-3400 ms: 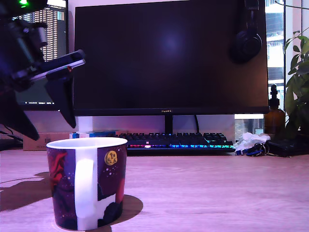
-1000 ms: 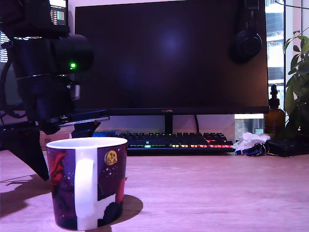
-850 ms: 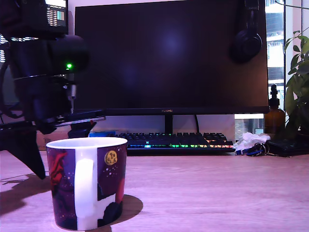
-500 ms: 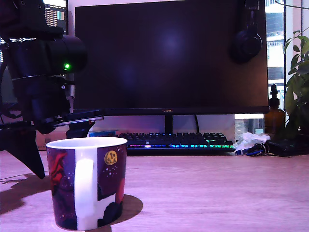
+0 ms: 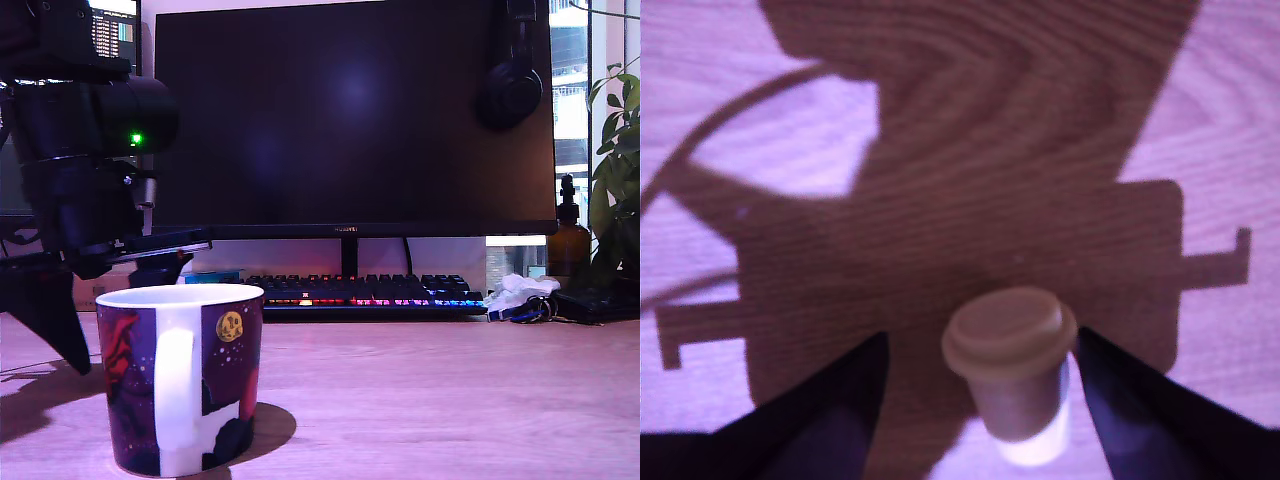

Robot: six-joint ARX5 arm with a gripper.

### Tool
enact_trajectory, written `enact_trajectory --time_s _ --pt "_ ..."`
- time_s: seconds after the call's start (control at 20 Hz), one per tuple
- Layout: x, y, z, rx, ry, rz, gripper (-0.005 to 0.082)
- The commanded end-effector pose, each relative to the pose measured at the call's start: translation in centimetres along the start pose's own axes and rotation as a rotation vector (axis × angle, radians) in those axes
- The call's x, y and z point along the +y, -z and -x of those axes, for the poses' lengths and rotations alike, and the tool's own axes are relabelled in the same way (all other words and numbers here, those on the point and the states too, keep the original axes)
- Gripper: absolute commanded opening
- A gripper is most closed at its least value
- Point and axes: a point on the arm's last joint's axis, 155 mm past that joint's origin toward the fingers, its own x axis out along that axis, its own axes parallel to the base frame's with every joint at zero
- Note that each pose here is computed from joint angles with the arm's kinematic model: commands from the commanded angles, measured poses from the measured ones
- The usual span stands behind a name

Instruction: Pick up the coffee capsules on the table and drop them inside the coffee cup

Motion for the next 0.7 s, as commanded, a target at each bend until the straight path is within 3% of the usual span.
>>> enact_trajectory --time_s 0.0,0.25,0.6,0.65 --pt "-0.1 0.0 -0.4 0.012 0.000 -0.003 0.0361" --pt "-0.1 -0.1 -0.4 0.008 0.004 -0.029 0.0213" --pt "-0.5 -1.3 0.7 -0.019 0.015 -0.055 0.0210" --pt "-0.7 -1.6 1.3 -0.030 0.020 -0.080 0.0210"
